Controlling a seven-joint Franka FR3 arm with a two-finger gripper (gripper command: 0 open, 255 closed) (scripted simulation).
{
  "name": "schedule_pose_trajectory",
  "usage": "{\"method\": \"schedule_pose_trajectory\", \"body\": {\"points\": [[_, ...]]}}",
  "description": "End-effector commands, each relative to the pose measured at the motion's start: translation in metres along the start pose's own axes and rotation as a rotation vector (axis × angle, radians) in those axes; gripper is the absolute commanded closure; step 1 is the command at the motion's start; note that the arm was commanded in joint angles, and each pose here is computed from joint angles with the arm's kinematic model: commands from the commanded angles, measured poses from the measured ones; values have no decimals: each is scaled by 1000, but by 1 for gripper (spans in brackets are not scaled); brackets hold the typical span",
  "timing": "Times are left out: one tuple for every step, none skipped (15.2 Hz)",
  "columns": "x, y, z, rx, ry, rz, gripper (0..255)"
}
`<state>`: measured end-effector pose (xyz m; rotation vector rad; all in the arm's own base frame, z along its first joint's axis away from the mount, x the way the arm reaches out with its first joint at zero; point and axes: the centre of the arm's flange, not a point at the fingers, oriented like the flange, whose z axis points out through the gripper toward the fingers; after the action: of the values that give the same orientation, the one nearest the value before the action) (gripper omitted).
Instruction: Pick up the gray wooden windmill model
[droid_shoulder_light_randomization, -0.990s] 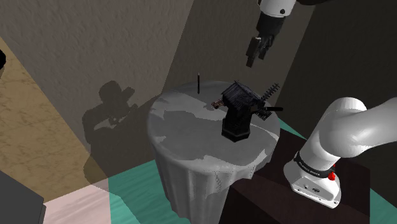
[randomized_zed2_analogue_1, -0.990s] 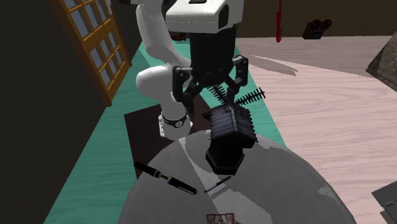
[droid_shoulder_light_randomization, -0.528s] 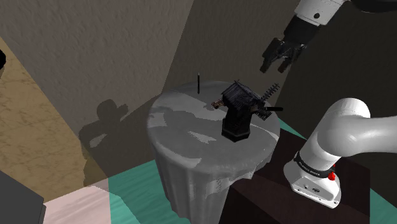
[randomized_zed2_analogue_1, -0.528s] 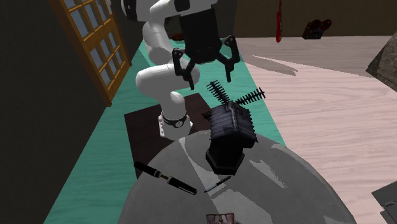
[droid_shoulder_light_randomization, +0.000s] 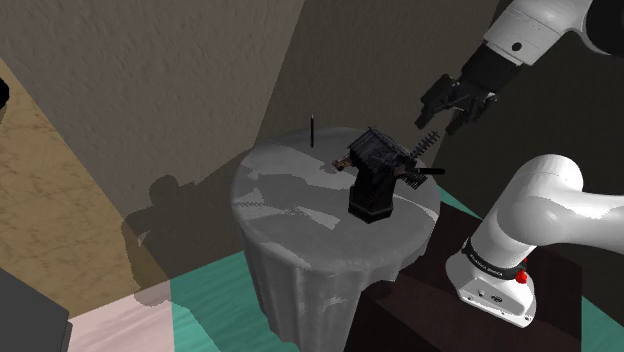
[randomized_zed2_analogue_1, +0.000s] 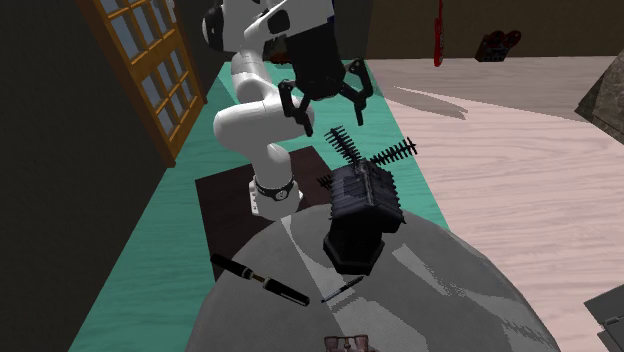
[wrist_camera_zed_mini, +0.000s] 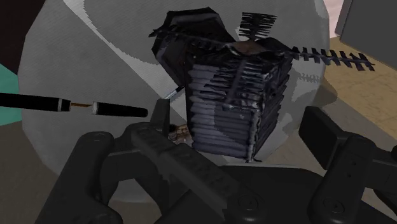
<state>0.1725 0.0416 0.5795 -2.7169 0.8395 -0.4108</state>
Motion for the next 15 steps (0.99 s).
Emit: {"method": "schedule_pose_trajectory", "body": {"points": [[-3,3,11,1,0,1,0],[-5,6,18,1,0,1,0],[-5,6,18,1,0,1,0],[-5,6,18,1,0,1,0],[-5,6,19,1,0,1,255],[-5,6,19,1,0,1,255],[-4,6,19,1,0,1,255],[-4,6,19,1,0,1,255],[-4,6,19,1,0,1,255],[-5,6,19,1,0,1,255],[-5,6,19,1,0,1,255],[-5,7,19,1,0,1,255],[-5,7,19,1,0,1,255],[-5,6,18,1,0,1,255],[-4,4,14,1,0,1,255]]}}
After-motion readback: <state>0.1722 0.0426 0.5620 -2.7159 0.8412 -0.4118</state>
